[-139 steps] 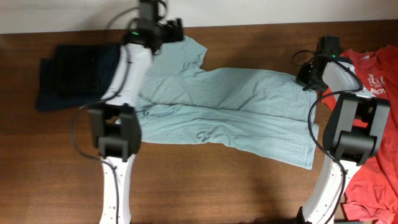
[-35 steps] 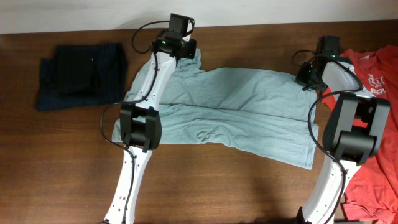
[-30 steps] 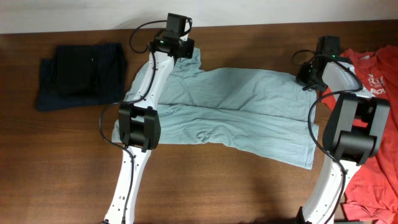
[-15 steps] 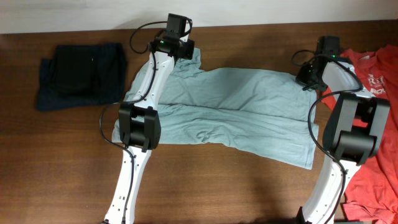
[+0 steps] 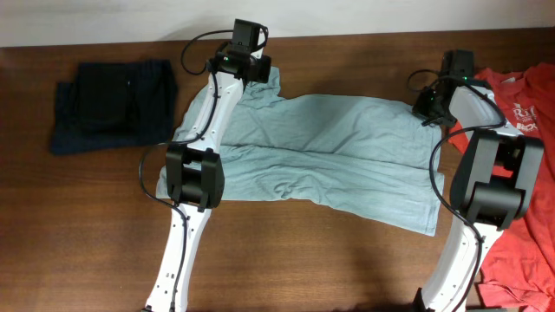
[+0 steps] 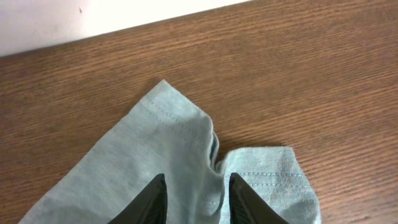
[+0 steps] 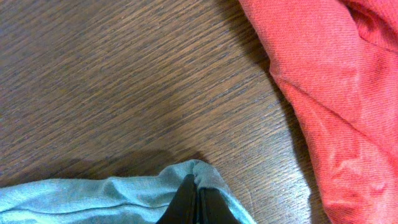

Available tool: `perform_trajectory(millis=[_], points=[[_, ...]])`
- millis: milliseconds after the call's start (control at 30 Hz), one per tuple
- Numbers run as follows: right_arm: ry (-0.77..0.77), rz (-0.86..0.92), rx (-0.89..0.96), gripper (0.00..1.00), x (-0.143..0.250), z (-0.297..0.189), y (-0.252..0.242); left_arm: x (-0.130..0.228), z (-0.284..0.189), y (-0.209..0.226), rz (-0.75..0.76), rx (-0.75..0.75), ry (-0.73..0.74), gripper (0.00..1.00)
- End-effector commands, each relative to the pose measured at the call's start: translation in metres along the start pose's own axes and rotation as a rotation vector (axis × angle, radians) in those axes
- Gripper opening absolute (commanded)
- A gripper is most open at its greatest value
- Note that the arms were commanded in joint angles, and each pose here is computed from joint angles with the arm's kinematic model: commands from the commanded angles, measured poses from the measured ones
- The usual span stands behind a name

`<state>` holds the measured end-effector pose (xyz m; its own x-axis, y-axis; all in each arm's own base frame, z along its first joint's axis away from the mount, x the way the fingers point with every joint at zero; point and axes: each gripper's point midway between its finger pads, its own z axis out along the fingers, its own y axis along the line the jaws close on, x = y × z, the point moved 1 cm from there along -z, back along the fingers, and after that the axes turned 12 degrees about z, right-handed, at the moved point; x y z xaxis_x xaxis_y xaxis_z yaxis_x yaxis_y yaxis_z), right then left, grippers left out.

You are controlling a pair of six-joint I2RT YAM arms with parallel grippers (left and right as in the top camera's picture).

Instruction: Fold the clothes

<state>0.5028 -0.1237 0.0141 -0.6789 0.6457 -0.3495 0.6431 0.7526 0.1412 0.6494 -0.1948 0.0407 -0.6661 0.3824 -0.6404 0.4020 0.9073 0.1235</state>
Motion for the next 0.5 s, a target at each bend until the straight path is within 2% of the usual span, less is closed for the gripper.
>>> perform_trajectory(millis=[0, 267, 300, 333, 467], points=[[0.016, 0.011, 0.001, 0.04, 0.0049, 0.0059, -0.0026, 0.0102, 0.0140, -0.0009, 0.007, -0.004, 0.011, 0.24], [0.015, 0.011, 0.000, 0.04, 0.0046, 0.0059, -0.0024, 0.0115, 0.0164, -0.0067, 0.007, 0.032, 0.008, 0.23], [0.015, 0.011, 0.000, 0.04, 0.0046, 0.0059, -0.0024, 0.0116, 0.0164, -0.0070, 0.007, 0.032, 0.008, 0.30], [0.015, 0.011, 0.000, 0.04, 0.0046, 0.0059, -0.0024, 0.0116, 0.0164, -0.0070, 0.007, 0.032, 0.008, 0.32], [0.015, 0.011, 0.000, 0.04, 0.0047, 0.0059, -0.0025, 0.0136, 0.0181, -0.0074, 0.007, 0.033, 0.013, 0.33]])
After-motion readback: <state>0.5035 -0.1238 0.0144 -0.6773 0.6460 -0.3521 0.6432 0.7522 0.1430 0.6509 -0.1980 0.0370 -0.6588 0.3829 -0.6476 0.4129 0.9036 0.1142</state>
